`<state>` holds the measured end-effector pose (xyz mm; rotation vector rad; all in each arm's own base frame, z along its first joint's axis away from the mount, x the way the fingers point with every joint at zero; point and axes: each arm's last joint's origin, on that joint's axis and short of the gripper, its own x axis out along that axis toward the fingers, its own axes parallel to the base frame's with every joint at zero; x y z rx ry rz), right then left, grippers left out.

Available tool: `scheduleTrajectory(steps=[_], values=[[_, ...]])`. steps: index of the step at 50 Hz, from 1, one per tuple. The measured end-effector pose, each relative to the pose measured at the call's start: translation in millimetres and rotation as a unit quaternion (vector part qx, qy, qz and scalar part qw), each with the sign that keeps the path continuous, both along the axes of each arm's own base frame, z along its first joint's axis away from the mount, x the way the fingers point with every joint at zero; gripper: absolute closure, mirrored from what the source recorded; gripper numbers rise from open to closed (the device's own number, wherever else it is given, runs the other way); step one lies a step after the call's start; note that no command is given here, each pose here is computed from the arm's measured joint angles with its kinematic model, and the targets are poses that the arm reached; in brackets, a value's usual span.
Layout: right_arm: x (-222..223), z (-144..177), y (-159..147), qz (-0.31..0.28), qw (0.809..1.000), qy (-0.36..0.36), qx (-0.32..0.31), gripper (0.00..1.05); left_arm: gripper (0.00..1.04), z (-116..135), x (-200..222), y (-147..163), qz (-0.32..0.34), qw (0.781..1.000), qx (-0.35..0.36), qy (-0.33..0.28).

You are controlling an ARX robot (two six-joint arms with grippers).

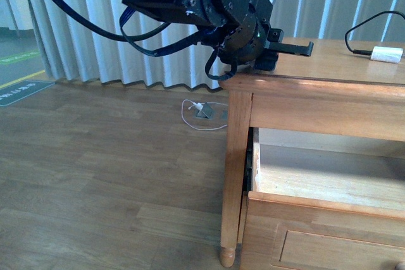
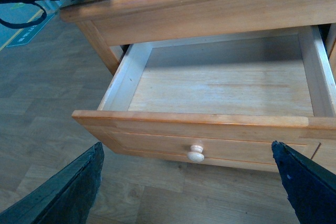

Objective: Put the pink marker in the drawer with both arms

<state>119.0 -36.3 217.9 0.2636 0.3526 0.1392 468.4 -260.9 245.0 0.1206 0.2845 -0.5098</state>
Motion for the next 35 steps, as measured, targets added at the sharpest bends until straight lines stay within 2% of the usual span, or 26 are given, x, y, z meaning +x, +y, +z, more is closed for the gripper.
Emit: scheduleTrajectory(steps=[10,25,30,35], values=[[0,0,0,0.0,1.0,0.0,0.0,0.08,0.9,9,-29,21,-0.064,0.997,-0.016,-0.029],[0,0,0,0.0,1.0,0.0,0.0,0.08,0.9,53,-96,53,-0.2,0.974,-0.012,-0.104],[0,0,0,0.0,1.0,0.0,0.0,0.08,0.91,53,-109,56,-0.234,0.966,0.013,-0.11],[0,0,0,0.0,1.0,0.0,0.0,0.08,0.91,41,-116,51,-0.257,0.96,0.047,-0.104]])
